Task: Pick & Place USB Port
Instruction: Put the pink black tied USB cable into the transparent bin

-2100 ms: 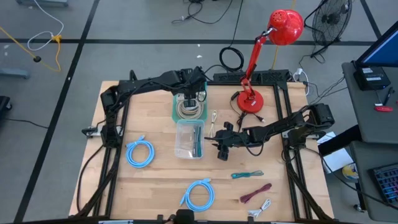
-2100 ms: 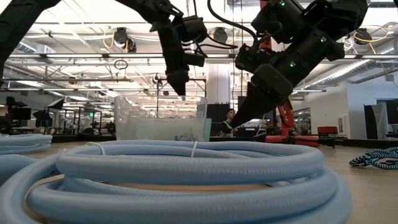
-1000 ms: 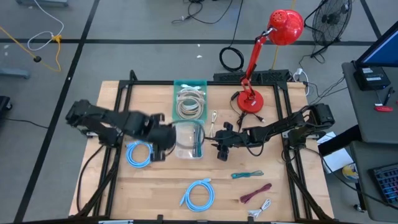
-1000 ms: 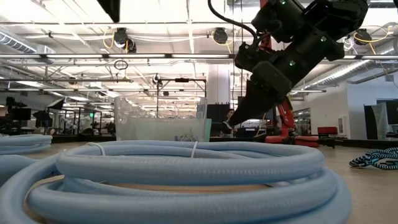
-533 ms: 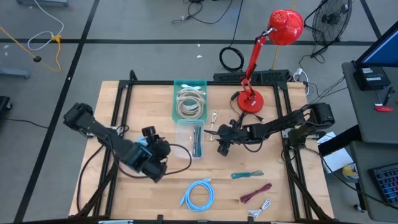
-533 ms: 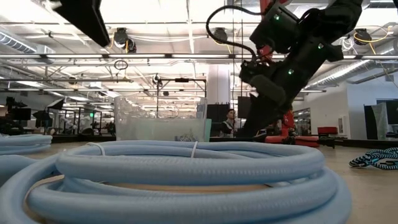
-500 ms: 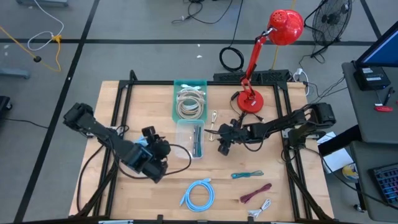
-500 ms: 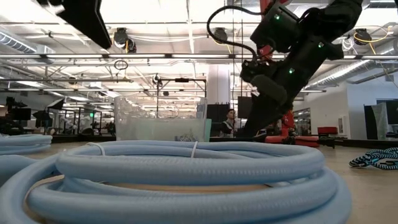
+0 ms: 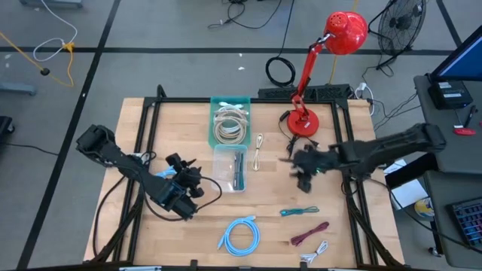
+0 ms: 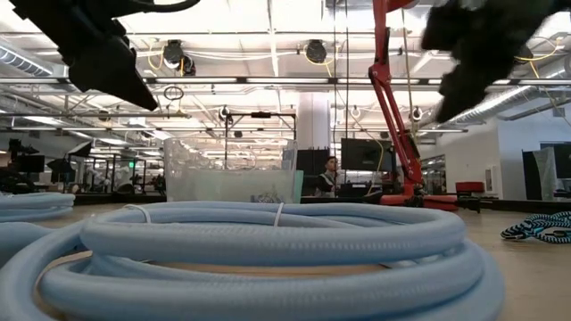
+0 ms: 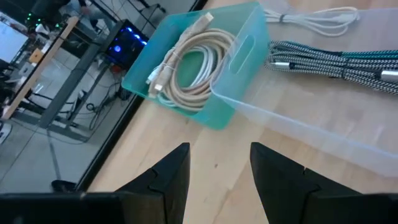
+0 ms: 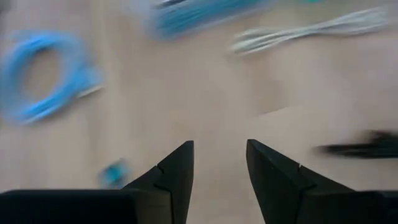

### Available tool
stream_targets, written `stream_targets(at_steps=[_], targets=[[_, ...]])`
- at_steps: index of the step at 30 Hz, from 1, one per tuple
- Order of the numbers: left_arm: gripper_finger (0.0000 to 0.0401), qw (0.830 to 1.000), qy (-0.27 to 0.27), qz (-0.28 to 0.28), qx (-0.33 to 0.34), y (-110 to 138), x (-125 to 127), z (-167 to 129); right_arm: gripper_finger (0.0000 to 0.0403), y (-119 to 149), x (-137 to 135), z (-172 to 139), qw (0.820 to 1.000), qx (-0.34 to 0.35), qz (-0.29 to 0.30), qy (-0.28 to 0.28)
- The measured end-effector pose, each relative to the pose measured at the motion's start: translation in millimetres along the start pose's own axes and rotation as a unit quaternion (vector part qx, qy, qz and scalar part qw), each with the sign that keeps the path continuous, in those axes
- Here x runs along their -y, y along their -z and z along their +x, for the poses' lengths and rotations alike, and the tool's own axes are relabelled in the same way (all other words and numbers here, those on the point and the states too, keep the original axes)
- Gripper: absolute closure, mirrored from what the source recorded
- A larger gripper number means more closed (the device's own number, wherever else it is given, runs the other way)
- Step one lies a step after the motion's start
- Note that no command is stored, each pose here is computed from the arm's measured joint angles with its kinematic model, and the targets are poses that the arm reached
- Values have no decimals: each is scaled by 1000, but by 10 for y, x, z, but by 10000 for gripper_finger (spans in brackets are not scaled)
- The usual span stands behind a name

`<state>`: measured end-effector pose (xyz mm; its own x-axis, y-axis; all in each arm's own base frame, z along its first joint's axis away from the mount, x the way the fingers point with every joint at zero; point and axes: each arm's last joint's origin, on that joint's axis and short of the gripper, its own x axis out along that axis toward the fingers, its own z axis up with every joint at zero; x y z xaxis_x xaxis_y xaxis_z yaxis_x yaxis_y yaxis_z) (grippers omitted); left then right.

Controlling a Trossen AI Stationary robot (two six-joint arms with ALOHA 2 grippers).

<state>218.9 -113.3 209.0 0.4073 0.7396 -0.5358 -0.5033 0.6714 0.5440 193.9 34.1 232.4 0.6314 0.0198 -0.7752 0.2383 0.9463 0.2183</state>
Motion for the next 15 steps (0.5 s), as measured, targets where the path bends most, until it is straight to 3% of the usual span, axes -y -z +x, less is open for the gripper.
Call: stream_targets(at_steps=[4, 8, 11, 15], targets=[[229, 1000, 9, -2, 6, -17, 29, 0, 264, 337, -280, 34, 989, -36, -34, -137], [229, 1000, 11, -1, 9, -24, 36, 1, 264, 752, -548, 134, 968, -59, -81, -229], [229, 1000, 8, -4, 7, -33, 28, 19, 264, 911, -714, 118, 958, -49, -79, -271], [229, 1000, 8, -9, -3, -42, 18, 47, 264, 1071, -893, 79, 955, -39, -81, -283]])
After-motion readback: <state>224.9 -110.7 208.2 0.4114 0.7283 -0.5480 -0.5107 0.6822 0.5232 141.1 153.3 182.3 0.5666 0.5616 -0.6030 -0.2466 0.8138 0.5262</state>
